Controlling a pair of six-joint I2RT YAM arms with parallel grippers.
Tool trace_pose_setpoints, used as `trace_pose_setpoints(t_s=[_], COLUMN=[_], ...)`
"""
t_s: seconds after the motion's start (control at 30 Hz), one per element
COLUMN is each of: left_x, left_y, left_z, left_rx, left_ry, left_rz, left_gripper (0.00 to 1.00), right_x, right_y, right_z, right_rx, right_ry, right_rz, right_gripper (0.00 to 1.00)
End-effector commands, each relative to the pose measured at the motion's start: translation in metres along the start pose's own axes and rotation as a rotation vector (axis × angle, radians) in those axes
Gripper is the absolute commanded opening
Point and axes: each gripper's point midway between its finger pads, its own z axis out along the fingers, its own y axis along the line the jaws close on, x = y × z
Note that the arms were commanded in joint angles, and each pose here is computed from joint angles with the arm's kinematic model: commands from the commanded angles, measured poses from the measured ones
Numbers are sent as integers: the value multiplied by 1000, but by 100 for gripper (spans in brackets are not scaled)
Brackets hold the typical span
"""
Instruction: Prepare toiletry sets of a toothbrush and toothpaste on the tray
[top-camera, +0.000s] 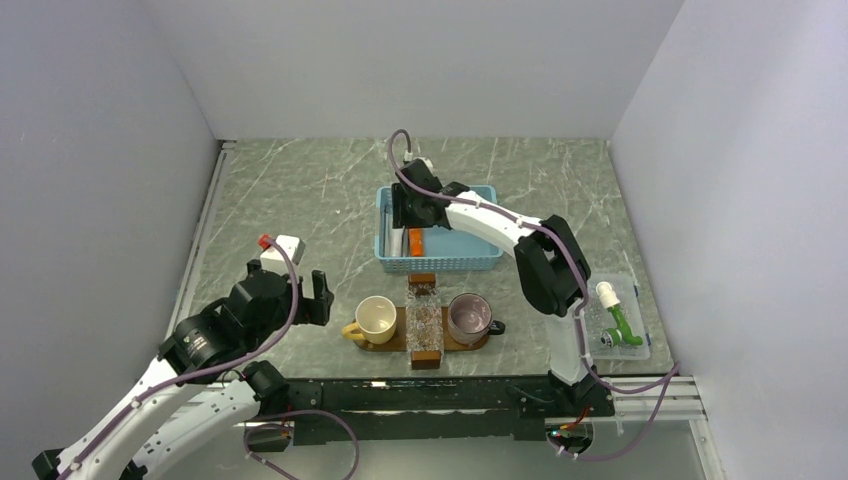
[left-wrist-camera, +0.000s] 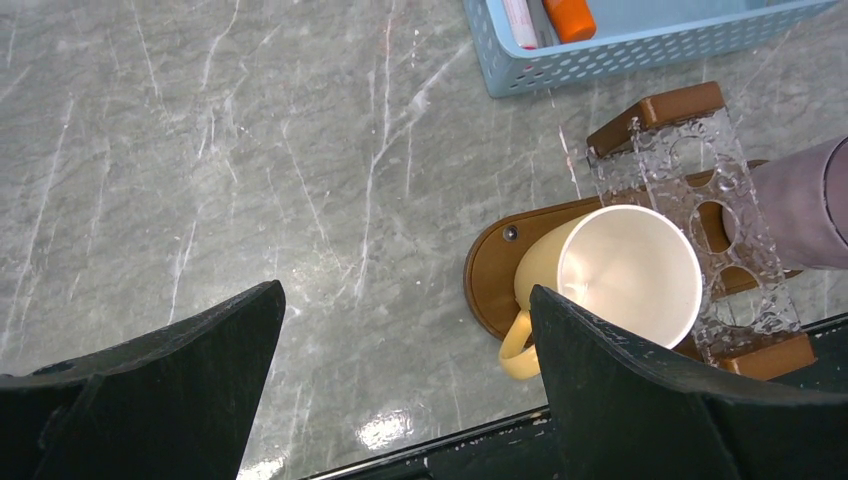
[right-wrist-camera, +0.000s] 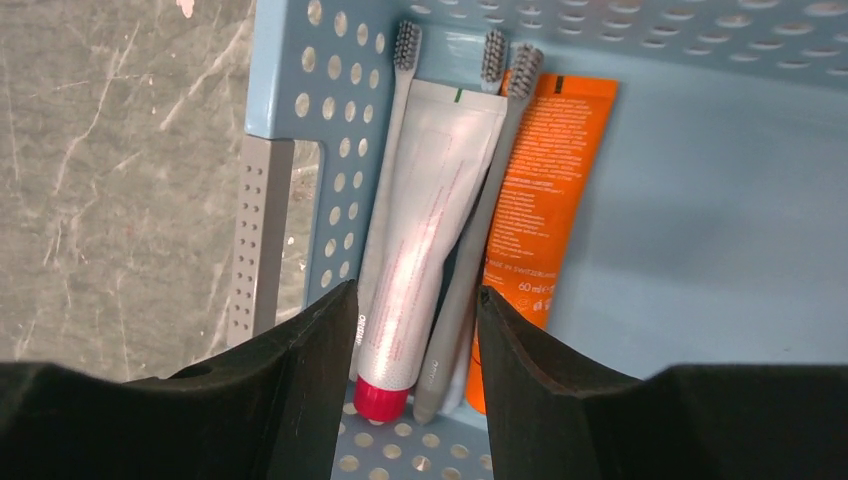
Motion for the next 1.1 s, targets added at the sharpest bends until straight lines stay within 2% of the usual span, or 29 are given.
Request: trace_pose_setpoints(t_s=[0.0, 0.5, 0.7, 1.07], left_x=[-15, -16, -14, -14], left_y=[1, 2, 1, 1], left_z=[-7, -8, -5, -5], left_rx=[3, 0, -6, -6], left_ry=[-69, -73, -54, -54], left_rz=[-34, -34, -24, -21], left_gripper=[99, 99, 99, 99], right_x=[4, 31, 37, 35], right_y=[13, 13, 14, 10], right_z=[13, 48, 54, 51], right_rx=[-56, -67, -74, -62], right_ry=[6, 62, 76, 59], right_rz=[84, 160, 171, 164], right_gripper=[49, 49, 45, 16])
